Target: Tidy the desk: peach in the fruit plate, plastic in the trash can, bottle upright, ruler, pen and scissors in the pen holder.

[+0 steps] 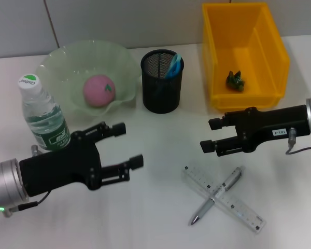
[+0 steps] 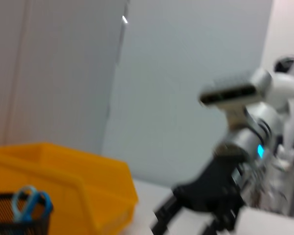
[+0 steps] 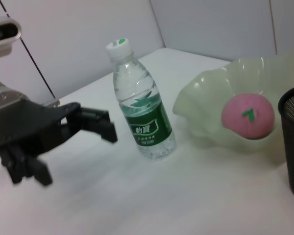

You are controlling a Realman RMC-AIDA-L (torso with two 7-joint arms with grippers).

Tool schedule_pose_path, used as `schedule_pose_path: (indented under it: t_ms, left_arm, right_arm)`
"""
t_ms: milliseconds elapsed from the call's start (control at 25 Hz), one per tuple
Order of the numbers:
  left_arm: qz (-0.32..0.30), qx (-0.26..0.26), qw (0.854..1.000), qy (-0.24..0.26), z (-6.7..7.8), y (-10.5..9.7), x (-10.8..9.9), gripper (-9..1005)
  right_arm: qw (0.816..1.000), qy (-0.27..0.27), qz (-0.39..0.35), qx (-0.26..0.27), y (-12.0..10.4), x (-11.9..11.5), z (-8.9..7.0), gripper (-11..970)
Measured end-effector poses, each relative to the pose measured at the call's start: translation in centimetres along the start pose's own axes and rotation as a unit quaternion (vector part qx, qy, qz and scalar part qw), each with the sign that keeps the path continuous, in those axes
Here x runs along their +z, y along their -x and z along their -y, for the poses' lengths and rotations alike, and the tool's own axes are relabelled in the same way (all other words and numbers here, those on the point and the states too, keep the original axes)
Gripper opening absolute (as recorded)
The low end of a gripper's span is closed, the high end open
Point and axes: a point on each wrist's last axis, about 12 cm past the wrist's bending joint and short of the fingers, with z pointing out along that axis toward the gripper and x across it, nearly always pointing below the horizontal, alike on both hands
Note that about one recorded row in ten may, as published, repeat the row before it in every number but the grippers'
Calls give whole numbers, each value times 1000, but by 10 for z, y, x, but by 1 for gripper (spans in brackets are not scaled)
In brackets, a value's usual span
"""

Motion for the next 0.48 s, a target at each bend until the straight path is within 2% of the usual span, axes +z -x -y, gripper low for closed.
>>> schedule_pose_path:
  t_ms: [80, 240, 280, 320, 480]
  left_arm:
    - [-43, 8, 999, -21, 0, 2, -3, 843]
    - [-82, 21, 996, -35, -1, 6, -5, 843]
    - [-105, 29, 993, -44, -2, 10, -6, 843]
    - [-117, 34, 991, -49, -3, 12, -6, 843]
    - [-151, 42, 986, -60, -3, 11, -7, 843]
  right_arm:
    - [1000, 3, -12, 10, 8, 1, 0, 786]
    - [998, 8, -57, 33, 32, 3, -1, 785]
    - [995, 8, -88, 53, 46, 5, -3, 785]
    - [995, 8, -88, 53, 46, 5, -3, 784]
    - [981, -15, -169, 98, 84, 13, -8, 783]
